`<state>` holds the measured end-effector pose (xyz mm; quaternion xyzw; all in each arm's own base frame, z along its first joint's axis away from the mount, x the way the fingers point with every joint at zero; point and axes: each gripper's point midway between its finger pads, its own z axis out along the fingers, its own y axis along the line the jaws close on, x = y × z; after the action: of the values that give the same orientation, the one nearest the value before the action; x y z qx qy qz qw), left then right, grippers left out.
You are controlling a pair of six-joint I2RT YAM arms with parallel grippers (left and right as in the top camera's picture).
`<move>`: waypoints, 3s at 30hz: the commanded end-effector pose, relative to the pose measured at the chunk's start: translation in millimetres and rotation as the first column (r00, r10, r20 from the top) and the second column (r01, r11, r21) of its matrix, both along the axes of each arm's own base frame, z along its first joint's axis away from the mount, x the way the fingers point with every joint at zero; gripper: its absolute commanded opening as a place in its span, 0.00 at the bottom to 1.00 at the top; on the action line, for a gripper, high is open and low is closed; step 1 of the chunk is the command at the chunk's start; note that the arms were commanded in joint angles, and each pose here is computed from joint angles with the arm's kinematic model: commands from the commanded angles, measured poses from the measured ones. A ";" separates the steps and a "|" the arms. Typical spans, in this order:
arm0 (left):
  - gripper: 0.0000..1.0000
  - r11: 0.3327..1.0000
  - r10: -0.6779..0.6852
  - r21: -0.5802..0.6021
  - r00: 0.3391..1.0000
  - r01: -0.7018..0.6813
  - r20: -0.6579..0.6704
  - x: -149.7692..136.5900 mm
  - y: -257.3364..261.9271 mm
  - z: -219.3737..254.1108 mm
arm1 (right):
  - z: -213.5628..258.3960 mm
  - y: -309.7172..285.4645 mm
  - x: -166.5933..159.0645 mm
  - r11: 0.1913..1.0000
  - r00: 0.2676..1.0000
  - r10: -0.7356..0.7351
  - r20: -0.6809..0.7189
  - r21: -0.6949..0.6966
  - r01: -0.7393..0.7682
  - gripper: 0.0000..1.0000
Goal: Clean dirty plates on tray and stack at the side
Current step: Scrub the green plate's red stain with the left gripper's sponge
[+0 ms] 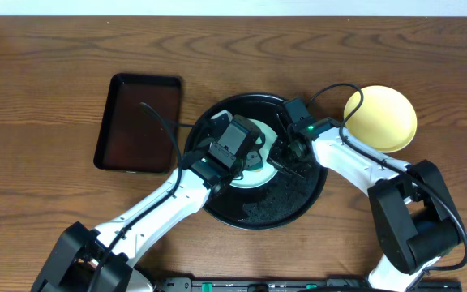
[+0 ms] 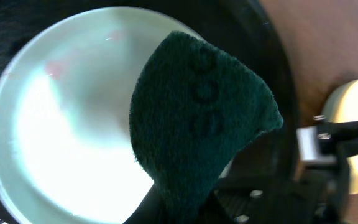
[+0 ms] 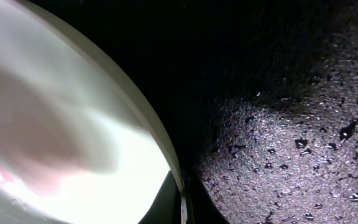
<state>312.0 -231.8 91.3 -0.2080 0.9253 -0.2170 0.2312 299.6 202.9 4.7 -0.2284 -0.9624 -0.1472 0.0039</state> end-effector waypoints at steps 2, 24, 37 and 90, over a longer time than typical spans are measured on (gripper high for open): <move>0.08 1.000 -0.016 0.002 1.000 0.016 0.007 1.4 -5.9 -7.9 | -3.7 4.6 0.5 1.000 1.000 -0.002 -0.002 -0.013 0.002 0.01; 0.08 0.971 0.111 0.213 0.994 -0.104 -0.020 18.8 34.5 -65.7 | -4.1 4.0 -1.3 0.999 1.000 0.026 0.001 -0.022 -0.026 0.01; 0.08 0.987 0.107 0.131 0.990 -0.095 -0.087 34.9 57.0 -68.4 | -4.8 2.2 -4.4 0.998 0.999 0.047 -0.007 -0.030 -0.047 0.02; 0.08 0.914 0.226 0.379 0.959 -0.147 -0.172 25.0 131.8 -102.1 | -7.8 -10.1 -7.9 0.992 0.997 0.079 -0.010 -0.096 -0.080 0.01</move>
<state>341.2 -178.3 5.3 -0.2357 0.9499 -0.1538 0.1360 296.1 201.9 5.2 -0.1985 -0.9715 -0.1292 -0.0008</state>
